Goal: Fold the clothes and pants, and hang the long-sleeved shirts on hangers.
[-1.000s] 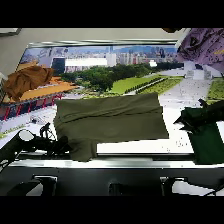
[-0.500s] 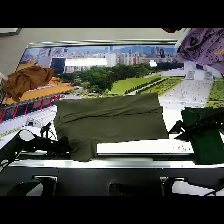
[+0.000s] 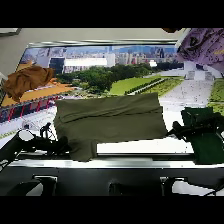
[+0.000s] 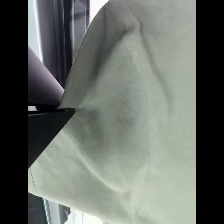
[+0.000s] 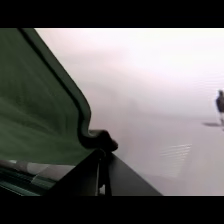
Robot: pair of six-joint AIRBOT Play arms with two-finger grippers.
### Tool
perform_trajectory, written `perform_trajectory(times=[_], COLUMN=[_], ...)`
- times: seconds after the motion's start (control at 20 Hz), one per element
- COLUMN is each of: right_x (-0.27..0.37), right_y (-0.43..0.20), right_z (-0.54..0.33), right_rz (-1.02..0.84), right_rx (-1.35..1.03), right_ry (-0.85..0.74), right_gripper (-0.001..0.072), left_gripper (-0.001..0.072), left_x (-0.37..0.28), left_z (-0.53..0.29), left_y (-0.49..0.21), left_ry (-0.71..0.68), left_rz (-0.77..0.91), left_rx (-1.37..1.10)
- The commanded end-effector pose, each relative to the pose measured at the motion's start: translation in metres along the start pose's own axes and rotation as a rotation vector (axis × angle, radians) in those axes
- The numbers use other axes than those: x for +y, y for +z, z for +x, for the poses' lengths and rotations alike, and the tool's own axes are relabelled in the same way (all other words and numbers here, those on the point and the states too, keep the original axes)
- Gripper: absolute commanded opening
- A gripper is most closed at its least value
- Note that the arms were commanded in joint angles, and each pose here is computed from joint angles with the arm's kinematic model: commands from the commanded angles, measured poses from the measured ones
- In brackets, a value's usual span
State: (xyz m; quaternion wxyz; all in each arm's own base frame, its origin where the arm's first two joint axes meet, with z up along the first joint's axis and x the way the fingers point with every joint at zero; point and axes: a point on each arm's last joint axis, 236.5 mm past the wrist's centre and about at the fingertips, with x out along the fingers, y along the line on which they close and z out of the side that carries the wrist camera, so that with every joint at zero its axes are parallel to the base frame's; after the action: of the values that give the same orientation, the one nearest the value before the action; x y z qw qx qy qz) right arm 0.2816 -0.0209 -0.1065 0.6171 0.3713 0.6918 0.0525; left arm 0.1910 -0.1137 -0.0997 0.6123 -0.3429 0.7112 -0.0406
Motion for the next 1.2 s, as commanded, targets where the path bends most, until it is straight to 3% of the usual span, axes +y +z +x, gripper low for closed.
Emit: perform_trajectory(times=[0.0, 0.25, 0.7, 1.15], right_x=[0.011, 0.03, 0.061, 0.103], right_y=[0.0, -0.005, -0.047, -0.004], right_z=[-0.001, -0.031, -0.11, -0.047], right_rz=[0.001, -0.008, -0.062, -0.221], right_rx=[-0.004, -0.083, -0.308, -0.281], right_ry=[0.046, 0.032, -0.073, -0.128], right_gripper=[0.0024, 0.0022, 0.0021, 0.0022], left_gripper=[0.0017, 0.0016, 0.0014, 0.0014], left_x=[0.002, 0.015, 0.002, -0.023], left_z=[-0.01, -0.061, -0.113, -0.122], left_y=[0.006, 0.011, -0.034, 0.045], left_ry=[-0.006, 0.073, 0.07, 0.025], left_rz=[0.006, 0.067, 0.104, 0.143], left_rx=[-0.017, -0.071, -0.23, -0.334])
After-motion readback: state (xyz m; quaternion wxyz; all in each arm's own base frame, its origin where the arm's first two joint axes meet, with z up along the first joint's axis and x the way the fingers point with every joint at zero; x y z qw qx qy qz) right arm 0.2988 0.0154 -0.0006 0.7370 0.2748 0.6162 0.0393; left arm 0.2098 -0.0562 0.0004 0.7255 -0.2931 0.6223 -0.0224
